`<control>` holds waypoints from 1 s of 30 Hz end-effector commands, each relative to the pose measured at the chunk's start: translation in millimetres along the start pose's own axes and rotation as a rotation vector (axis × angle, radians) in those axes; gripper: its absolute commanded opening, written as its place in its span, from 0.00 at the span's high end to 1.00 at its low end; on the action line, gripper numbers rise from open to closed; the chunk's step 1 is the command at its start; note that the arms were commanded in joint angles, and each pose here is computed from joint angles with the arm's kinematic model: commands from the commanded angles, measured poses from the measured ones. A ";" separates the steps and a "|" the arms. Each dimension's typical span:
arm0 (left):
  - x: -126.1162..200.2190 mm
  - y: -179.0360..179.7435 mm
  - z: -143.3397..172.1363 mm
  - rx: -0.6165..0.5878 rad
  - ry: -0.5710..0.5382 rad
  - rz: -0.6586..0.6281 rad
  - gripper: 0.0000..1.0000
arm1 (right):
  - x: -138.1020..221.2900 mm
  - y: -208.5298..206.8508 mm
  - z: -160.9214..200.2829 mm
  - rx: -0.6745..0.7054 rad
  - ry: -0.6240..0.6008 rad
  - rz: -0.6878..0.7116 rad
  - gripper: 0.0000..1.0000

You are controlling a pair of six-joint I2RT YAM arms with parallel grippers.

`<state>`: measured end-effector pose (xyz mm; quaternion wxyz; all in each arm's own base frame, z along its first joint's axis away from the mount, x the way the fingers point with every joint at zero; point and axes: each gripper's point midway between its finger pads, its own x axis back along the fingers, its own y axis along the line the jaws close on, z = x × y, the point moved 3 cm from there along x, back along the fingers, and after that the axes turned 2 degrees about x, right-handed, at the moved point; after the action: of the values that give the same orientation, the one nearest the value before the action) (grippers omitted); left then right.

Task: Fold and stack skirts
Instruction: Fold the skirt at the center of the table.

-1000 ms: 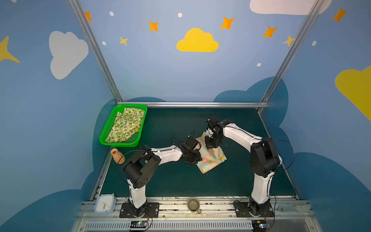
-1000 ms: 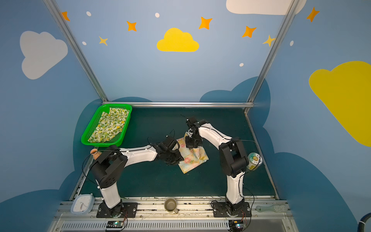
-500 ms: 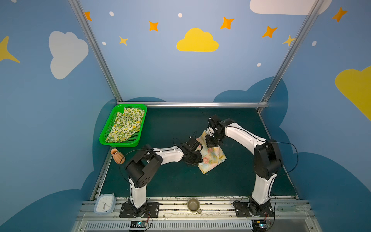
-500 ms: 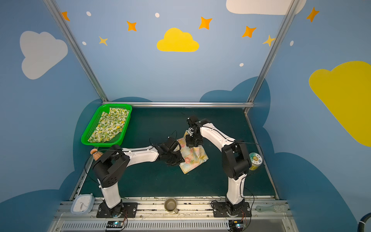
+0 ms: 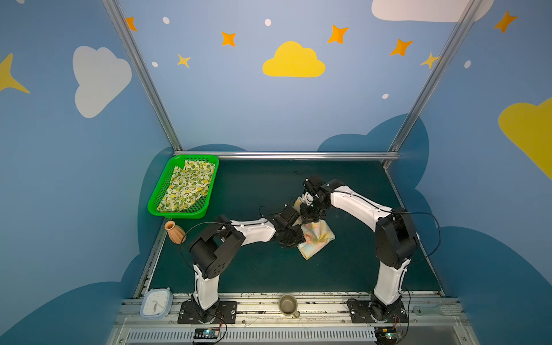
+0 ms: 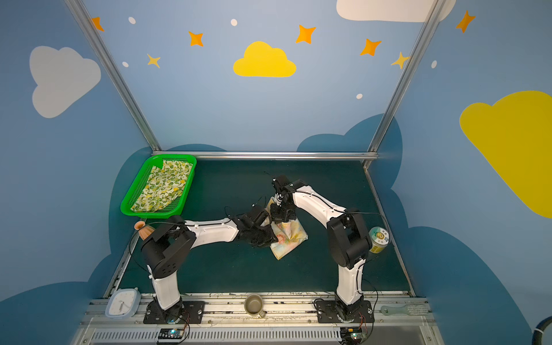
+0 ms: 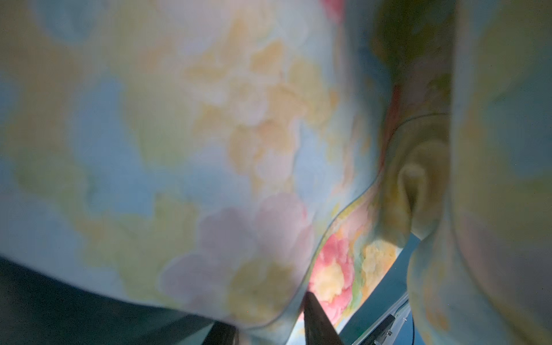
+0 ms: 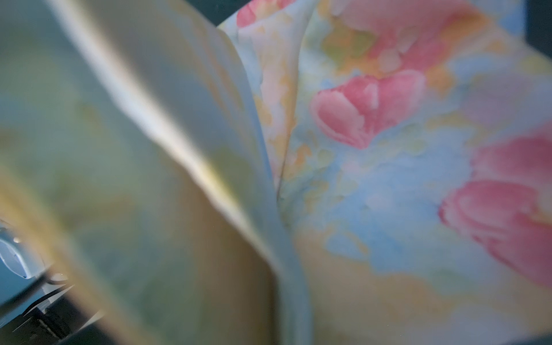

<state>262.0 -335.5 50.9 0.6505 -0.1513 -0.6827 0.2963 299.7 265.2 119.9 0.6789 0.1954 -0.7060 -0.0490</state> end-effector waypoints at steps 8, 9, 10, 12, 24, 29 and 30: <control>-13.0 33.0 20.0 0.042 0.052 -0.093 0.63 | -17.2 10.1 7.0 -0.049 0.015 -0.064 1.00; -11.2 32.0 20.4 0.040 0.051 -0.089 0.62 | -18.7 9.3 7.0 -0.053 0.013 -0.063 1.00; -8.9 30.3 21.1 0.036 0.051 -0.084 0.62 | -20.7 7.9 7.4 -0.057 0.011 -0.060 1.00; -4.4 28.8 22.3 0.031 0.052 -0.082 0.61 | -23.9 6.4 7.3 -0.063 0.007 -0.058 1.00; 37.7 30.1 22.8 0.018 -0.015 -0.093 0.58 | -43.4 0.2 8.0 -0.096 0.007 -0.056 1.00; 41.8 34.0 11.9 0.033 -0.051 -0.095 0.59 | -47.6 -1.7 9.0 -0.094 -0.003 -0.042 1.00; 42.0 32.9 10.0 0.035 -0.054 -0.091 0.59 | -46.8 -0.6 8.6 -0.093 -0.007 -0.045 1.00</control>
<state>237.7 -295.4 66.7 0.6511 -0.1143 -0.6913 0.2917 295.1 275.7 81.6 0.6807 0.1815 -0.7028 -0.0992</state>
